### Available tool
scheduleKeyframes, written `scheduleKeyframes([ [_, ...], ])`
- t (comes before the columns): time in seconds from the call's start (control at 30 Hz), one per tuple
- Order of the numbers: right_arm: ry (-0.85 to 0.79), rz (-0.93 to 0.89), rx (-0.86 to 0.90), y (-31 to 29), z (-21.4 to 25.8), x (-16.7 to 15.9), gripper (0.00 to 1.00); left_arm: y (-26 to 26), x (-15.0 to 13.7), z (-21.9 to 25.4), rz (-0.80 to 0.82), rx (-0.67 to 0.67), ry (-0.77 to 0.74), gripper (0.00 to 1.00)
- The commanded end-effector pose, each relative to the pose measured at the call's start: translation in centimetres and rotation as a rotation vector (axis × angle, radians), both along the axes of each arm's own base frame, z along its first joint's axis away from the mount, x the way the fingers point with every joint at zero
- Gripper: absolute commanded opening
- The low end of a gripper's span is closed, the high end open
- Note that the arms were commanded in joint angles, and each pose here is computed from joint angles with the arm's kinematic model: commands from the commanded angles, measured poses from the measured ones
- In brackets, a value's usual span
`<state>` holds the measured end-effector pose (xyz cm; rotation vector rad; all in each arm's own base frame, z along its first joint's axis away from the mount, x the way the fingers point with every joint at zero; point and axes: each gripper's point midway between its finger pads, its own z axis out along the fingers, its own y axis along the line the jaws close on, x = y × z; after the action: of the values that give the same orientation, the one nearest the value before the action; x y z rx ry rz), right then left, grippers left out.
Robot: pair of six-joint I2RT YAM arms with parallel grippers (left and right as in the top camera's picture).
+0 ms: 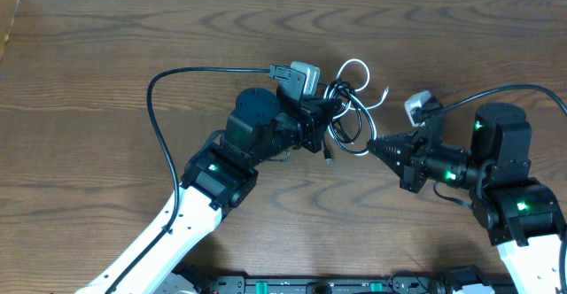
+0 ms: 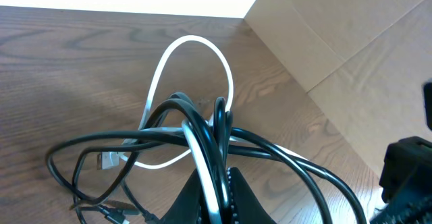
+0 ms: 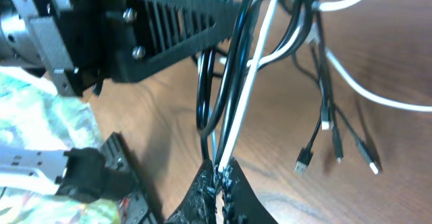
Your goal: Untangle cables
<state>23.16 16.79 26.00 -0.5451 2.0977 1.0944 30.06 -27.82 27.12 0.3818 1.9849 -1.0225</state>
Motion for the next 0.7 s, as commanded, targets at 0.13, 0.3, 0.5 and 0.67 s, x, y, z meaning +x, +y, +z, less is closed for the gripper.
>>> scheduleKeyframes([
  [0.13,-0.086,0.206,0.053,1.3,1.2,-3.0,0.01,1.1,1.1,0.9,0.084,0.003,-0.024,0.07],
  [0.3,-0.109,0.261,0.073,1.6,1.5,-3.9,0.01,1.6,1.5,0.8,0.122,0.01,-0.022,0.07],
  [0.5,-0.097,0.282,0.08,1.7,1.4,-4.4,0.01,2.7,2.6,0.7,0.197,0.028,-0.036,0.07],
  [0.67,-0.071,0.264,0.062,1.5,0.8,-4.4,0.01,3.4,3.1,0.7,0.216,0.028,-0.035,0.08],
])
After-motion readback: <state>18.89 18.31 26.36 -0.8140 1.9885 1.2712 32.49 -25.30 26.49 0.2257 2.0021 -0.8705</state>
